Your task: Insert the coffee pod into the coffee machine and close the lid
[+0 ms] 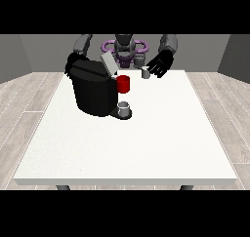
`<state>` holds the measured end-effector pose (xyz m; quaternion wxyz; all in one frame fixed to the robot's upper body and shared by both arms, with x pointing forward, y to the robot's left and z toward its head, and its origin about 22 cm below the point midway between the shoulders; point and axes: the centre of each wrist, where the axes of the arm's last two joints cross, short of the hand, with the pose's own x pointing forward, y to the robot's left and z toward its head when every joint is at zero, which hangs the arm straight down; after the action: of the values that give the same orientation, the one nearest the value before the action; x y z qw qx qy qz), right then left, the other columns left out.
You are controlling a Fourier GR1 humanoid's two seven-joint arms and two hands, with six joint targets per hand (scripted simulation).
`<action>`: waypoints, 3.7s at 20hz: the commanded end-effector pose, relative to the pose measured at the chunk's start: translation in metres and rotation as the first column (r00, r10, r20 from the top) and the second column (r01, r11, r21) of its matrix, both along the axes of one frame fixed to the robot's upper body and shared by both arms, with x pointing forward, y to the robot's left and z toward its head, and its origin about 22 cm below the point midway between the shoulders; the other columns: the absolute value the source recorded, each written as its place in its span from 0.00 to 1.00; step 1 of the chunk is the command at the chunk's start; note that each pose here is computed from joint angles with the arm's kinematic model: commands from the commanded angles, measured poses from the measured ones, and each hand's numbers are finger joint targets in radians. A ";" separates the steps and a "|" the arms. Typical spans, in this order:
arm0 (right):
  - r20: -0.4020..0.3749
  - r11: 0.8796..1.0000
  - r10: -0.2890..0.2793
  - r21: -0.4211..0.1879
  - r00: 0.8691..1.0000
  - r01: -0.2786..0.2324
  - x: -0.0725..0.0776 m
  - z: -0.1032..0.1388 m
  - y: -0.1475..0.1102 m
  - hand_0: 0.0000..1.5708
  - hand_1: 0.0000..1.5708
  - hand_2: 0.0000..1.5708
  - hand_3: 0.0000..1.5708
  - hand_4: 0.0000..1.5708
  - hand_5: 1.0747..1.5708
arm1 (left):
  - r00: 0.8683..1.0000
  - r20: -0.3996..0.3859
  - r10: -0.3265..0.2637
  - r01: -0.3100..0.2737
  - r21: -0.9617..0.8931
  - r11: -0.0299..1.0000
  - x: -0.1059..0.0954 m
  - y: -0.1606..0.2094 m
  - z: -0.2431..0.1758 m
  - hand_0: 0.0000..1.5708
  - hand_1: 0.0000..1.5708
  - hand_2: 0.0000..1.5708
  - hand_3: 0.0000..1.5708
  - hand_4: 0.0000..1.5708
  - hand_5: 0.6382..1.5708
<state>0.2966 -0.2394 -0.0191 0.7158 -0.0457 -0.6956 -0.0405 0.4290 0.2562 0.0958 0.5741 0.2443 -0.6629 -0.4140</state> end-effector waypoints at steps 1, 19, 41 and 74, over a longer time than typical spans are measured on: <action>0.038 1.000 0.014 -0.011 0.999 -0.014 0.007 0.005 0.015 0.00 0.00 0.00 0.00 0.26 1.00 | 0.999 0.046 -0.020 0.020 -0.009 1.000 0.008 0.000 0.030 0.80 0.80 0.85 0.82 0.34 1.00; 0.171 0.990 0.142 -0.027 0.975 -0.140 0.019 0.063 0.052 0.00 0.00 0.00 0.00 0.32 1.00 | 0.979 0.169 0.116 -0.108 -0.055 0.993 0.028 0.027 0.139 0.82 0.82 0.85 0.81 0.33 1.00; 0.196 0.999 0.041 -0.025 0.980 -0.037 0.022 0.055 0.014 0.00 0.00 0.00 0.00 0.33 1.00 | 0.985 0.170 0.028 -0.026 -0.012 1.000 0.031 -0.002 0.120 0.75 0.75 0.80 0.75 0.31 1.00; 0.209 0.999 0.046 0.000 0.977 -0.047 0.015 0.053 0.021 0.00 0.00 0.00 0.00 0.26 1.00 | 0.979 0.192 0.075 -0.085 0.043 0.995 0.033 0.014 0.148 0.67 0.67 0.72 0.61 0.23 1.00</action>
<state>0.3158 -0.2229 0.0392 0.6495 -0.0352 -0.7587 -0.0349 0.4627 0.2589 0.2244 0.5223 0.3064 -0.6944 -0.3888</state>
